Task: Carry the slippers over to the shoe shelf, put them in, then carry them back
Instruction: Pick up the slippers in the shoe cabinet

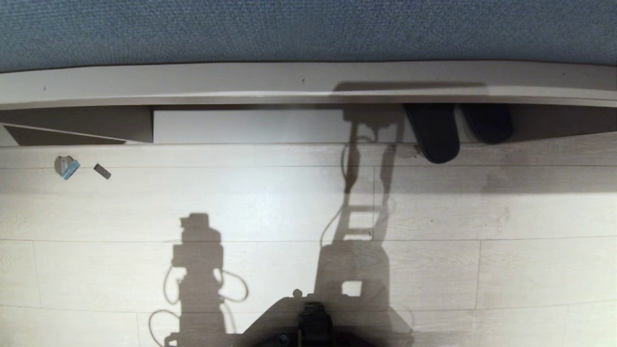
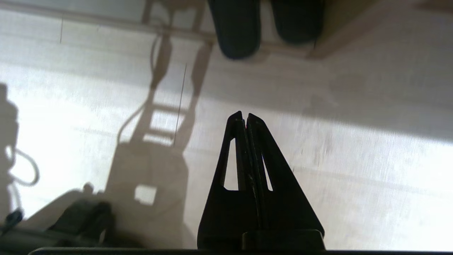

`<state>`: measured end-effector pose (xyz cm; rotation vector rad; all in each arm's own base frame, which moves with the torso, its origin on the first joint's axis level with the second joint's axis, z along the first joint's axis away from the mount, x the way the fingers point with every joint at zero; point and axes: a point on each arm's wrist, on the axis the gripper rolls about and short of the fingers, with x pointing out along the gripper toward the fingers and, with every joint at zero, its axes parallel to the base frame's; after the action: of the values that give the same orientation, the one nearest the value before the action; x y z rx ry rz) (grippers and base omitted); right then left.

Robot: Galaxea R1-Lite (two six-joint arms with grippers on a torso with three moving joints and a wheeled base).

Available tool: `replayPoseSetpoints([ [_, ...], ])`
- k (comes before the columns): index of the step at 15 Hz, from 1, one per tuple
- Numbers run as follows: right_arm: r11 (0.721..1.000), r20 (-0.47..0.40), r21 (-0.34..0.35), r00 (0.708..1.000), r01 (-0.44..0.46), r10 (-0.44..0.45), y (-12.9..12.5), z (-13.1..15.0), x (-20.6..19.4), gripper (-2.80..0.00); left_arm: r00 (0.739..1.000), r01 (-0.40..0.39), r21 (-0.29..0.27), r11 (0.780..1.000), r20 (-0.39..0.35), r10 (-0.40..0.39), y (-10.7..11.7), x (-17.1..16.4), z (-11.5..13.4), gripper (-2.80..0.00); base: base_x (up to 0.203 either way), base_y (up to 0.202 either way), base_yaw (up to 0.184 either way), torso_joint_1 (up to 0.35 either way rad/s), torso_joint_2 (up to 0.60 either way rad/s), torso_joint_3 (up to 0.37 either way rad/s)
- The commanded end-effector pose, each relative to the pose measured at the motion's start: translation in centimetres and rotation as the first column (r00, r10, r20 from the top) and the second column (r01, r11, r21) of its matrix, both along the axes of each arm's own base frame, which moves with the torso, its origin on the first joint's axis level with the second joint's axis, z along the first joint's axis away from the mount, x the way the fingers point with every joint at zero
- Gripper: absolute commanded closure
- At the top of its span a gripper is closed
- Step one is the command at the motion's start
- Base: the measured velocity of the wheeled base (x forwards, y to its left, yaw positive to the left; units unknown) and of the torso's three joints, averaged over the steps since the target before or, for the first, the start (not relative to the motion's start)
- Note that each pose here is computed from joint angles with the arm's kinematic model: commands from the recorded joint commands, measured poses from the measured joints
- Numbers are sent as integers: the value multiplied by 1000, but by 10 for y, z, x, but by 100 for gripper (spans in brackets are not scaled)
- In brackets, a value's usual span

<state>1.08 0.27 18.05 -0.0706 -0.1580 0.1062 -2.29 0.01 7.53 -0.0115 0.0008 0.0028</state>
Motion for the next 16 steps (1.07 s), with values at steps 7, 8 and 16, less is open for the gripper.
replayPoseSetpoints([
  [7, 996, -41, 77, 998, -54, 57, 1, -78, -31, 0, 1000, 0, -1, 1000, -1, 0, 0, 0, 0, 0, 0, 0, 0, 0, 0, 0],
  [8, 997, -54, 80, 998, -23, 28, 0, -87, -31, 0, 1000, 0, -1, 1000, -1, 0, 0, 0, 0, 0, 0, 0, 0, 0, 0, 0],
  [16, 990, -164, 77, 981, 116, -102, -3, -105, -34, 0, 1000, -1, -1, 1000, -1, 1, 0, 0, 0, 0, 0, 0, 0, 0, 0, 0],
])
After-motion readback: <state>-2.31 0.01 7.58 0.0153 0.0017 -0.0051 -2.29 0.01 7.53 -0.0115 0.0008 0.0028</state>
